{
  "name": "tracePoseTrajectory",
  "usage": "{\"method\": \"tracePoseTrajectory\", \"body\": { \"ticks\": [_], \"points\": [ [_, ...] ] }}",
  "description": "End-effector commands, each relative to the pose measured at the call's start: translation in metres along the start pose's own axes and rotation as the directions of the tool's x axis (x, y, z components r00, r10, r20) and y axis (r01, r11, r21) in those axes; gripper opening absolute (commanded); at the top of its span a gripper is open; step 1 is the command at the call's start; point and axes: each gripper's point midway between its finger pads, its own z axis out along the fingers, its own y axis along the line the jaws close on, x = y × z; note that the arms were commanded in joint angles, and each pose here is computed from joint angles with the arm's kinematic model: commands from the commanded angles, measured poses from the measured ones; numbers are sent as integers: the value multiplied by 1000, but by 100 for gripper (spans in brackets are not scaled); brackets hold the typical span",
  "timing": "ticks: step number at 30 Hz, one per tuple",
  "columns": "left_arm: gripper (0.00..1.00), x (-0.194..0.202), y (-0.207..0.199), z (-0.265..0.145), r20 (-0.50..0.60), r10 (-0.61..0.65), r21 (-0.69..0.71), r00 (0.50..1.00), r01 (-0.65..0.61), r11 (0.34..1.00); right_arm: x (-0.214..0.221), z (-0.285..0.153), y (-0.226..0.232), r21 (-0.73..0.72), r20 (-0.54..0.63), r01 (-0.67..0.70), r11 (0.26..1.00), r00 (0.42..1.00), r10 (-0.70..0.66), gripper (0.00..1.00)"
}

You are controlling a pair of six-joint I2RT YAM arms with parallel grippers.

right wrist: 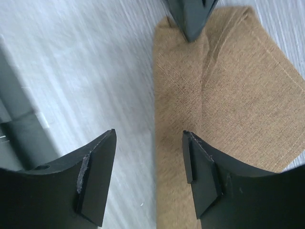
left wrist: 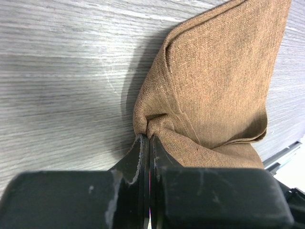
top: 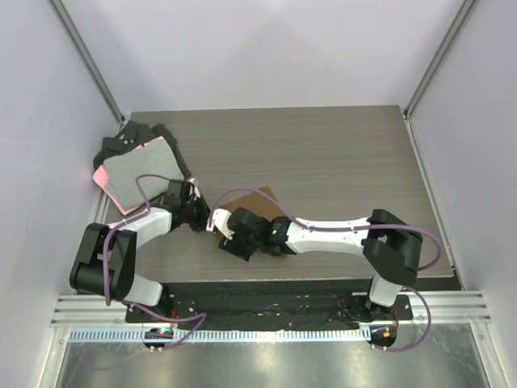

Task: Fold the napkin, place the utensils inside, and roll it up
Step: Roll the napkin with the utensil

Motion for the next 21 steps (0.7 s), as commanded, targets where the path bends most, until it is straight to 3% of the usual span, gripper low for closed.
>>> {"method": "tracePoseTrajectory", "body": {
  "ticks": [1, 10, 21],
  "points": [
    [0, 0, 2, 2, -34, -27, -5, 999, 27, 1000, 4, 20, -29, 155, -9, 41, 987, 999, -40, 63],
    [0, -2, -1, 1, -35, -24, 7, 999, 25, 1000, 32, 45, -28, 140, -101, 84, 987, 992, -70, 57],
    [0, -11, -14, 0, -9, 8, 65, 1000, -7, 998, 73, 58, -27, 12, -238, -23, 1000, 971, 25, 56]
  ]
}}
